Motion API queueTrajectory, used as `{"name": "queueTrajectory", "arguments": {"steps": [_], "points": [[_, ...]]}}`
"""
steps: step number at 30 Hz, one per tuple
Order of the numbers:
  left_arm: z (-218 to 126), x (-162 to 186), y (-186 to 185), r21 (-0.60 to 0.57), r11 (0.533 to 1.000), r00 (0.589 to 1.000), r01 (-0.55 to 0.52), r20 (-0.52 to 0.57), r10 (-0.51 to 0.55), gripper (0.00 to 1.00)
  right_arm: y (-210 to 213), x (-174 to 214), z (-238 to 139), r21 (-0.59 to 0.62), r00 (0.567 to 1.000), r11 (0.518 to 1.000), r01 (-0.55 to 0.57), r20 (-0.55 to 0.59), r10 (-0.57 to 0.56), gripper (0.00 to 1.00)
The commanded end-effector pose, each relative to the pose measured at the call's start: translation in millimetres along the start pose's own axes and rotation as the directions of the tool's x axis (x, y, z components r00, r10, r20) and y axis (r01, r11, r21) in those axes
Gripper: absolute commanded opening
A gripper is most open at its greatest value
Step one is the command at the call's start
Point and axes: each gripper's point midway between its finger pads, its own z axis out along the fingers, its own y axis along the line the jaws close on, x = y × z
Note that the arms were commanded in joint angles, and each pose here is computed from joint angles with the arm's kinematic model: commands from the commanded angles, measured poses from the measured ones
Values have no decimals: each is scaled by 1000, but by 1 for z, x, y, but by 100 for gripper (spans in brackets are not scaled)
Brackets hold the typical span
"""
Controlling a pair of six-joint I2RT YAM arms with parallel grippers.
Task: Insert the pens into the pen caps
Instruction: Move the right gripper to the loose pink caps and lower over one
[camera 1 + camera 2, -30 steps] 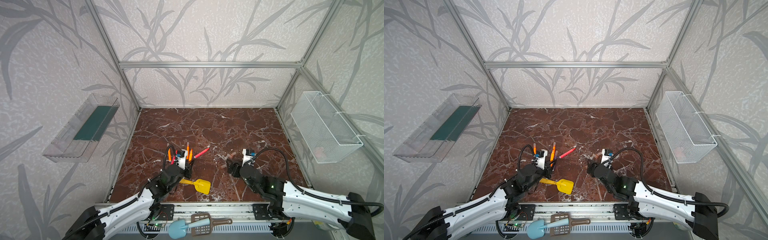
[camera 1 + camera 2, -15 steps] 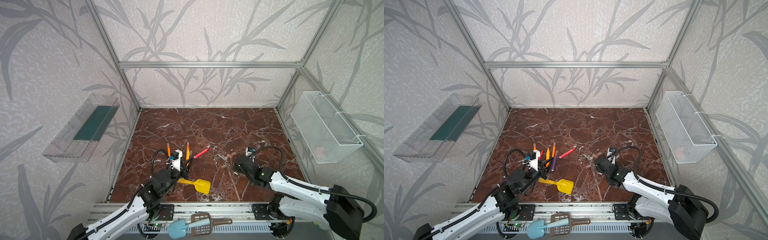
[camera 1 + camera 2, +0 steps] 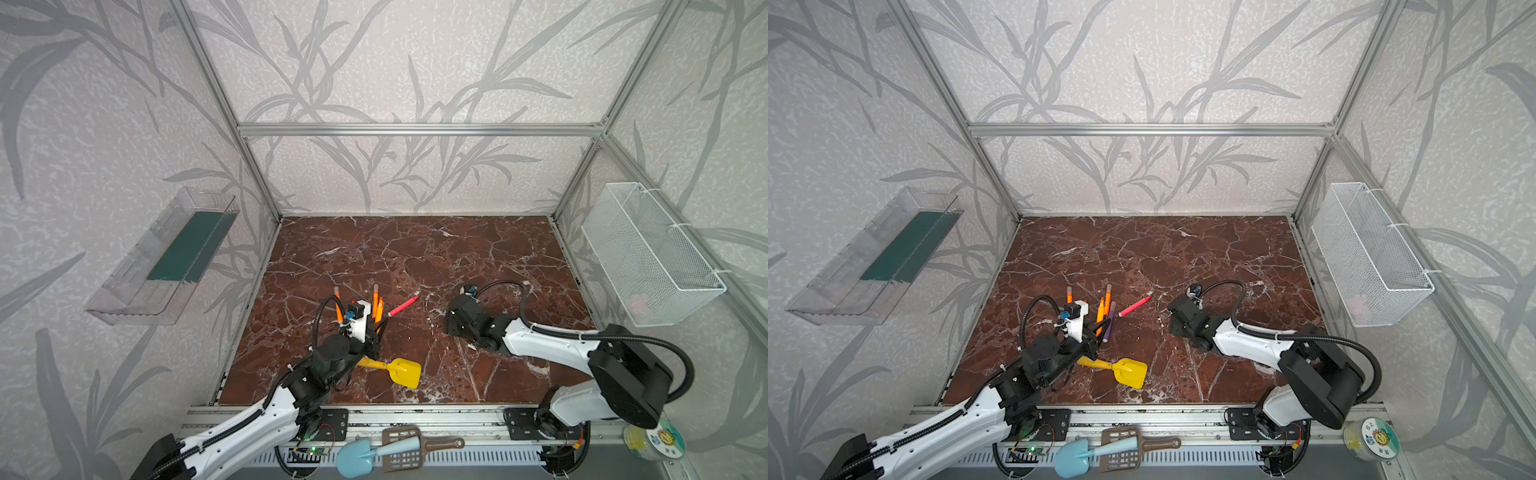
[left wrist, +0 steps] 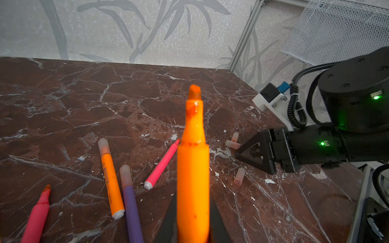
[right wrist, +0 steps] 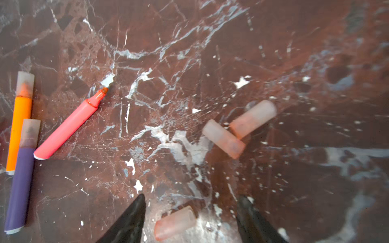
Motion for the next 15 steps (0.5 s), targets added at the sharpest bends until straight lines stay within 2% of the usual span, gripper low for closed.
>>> {"name": "queueTrajectory", "arguments": {"steps": [1,5,10,15], "points": [[0,-11,-2,3,1000,999,-3,38,3,0,7,9,9,38,997,998,48,-55,-46,67],[0,-10,-1,-2,1000,999,-8,37,8,0,7,18,15,82,994,993,79,-76,-73,64],[0,-10,-1,2,1000,999,-9,37,9,0,1,22,3,171,990,975,139,-48,-133,64],[0,-10,-2,5,1000,999,-9,36,9,0,-13,29,1,226,989,963,147,-60,-137,61]]}}
